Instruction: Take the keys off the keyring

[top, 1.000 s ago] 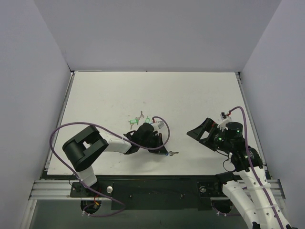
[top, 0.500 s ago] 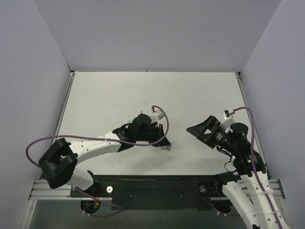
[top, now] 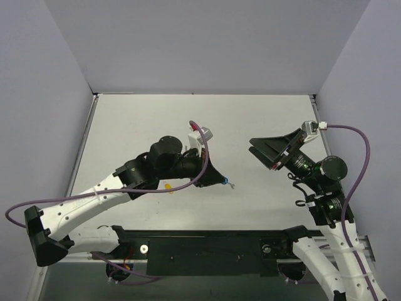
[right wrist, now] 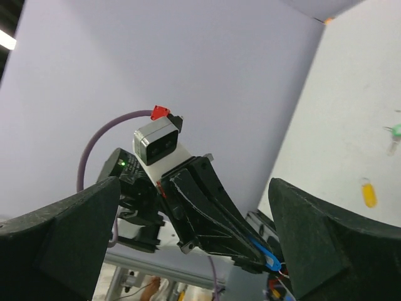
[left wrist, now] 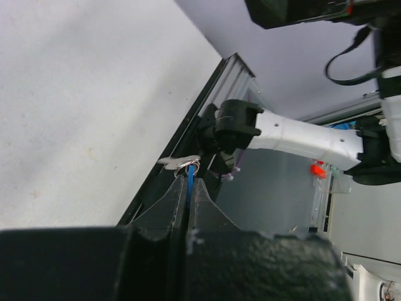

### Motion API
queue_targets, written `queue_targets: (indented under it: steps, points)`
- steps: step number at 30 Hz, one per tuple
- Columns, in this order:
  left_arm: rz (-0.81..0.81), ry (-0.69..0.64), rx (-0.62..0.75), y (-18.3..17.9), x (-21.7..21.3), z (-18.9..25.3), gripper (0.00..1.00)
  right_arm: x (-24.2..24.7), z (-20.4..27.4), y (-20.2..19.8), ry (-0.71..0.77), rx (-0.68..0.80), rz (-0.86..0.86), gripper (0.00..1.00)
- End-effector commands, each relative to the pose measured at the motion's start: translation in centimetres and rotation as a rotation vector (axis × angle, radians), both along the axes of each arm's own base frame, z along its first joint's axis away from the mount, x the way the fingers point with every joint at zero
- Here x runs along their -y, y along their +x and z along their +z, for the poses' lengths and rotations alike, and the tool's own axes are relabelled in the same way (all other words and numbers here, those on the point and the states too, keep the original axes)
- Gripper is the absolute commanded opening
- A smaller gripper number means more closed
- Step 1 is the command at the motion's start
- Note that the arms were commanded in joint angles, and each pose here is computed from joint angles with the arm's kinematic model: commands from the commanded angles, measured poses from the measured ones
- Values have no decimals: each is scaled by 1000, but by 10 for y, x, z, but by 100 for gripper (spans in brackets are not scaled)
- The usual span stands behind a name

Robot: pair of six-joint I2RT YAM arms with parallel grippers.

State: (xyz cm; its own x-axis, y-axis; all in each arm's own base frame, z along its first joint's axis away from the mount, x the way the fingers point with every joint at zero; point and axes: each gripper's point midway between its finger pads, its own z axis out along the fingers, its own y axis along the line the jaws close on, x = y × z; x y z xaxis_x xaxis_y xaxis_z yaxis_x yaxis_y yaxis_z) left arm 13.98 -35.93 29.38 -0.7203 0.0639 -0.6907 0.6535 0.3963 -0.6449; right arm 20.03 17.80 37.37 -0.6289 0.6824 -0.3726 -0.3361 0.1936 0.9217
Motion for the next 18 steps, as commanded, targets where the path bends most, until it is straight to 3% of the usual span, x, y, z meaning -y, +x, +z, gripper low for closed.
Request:
queue_targets:
  steps: [1,10,18]
  points:
    - [-11,-103,58,-13,-14,59,0,-5,80,-22,172,182,79,99]
    - [-62,-351,109,-39,-32,137,0,-39,105,-41,286,216,205,98]
    - [-88,-478,151,-55,-49,181,0,-73,111,-65,305,247,308,96]
